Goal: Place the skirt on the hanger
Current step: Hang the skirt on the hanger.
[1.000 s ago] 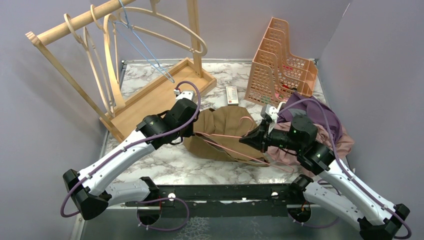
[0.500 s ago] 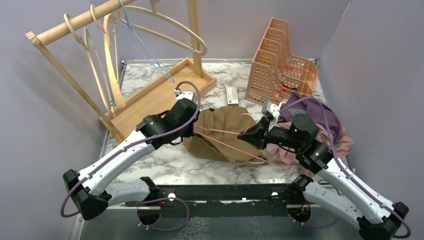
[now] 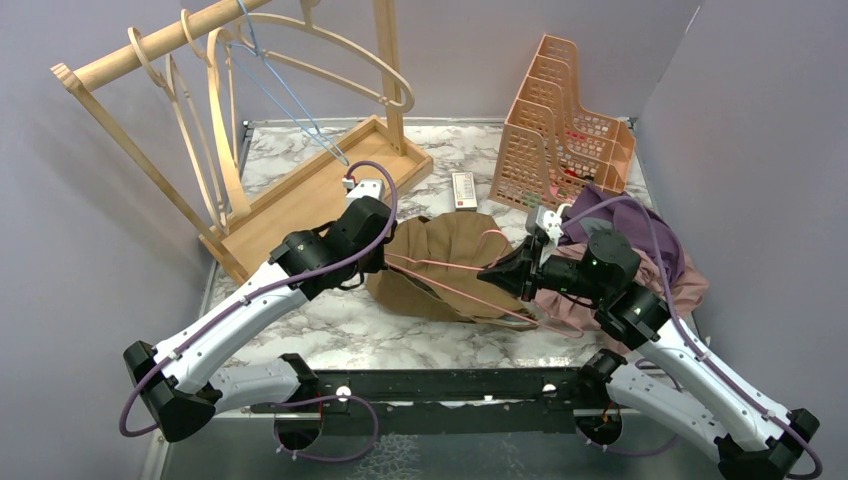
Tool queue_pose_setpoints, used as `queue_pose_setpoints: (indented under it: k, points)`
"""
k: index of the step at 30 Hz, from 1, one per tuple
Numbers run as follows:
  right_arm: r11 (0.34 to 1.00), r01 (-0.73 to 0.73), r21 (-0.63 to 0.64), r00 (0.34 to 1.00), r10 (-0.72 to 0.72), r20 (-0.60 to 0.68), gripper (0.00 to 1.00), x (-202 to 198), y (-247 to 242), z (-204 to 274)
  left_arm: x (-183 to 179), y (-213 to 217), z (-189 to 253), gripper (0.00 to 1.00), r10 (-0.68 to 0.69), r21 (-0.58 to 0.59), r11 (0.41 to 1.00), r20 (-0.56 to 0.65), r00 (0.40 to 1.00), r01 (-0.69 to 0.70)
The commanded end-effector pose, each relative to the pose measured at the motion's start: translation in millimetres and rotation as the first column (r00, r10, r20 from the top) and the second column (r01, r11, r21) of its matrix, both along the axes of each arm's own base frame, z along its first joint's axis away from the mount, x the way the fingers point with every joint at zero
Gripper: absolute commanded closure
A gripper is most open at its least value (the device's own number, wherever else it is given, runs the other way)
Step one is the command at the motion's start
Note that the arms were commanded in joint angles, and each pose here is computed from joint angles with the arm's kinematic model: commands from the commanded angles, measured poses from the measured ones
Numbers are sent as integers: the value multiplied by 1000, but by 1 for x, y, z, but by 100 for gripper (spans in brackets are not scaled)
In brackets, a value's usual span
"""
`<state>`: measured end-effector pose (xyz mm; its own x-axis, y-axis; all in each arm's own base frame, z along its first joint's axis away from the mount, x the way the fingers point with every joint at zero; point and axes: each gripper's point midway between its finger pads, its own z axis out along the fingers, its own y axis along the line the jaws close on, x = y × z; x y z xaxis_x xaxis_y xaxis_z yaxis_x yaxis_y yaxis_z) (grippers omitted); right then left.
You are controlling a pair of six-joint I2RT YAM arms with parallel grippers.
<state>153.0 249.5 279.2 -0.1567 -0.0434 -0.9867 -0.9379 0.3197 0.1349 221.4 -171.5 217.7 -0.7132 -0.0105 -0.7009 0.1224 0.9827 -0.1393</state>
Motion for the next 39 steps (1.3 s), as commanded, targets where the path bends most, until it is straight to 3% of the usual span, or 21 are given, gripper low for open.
queue_pose_setpoints:
  k: [1,39]
  points:
    - [1000,-3,29,999,2,36,99,-2,-1,16,6,9,10,100,40,6,999,39,998,-40]
    - [999,-30,28,999,30,16,99,1,7,8,5,7,12,100,21,-13,1000,35,999,-21]
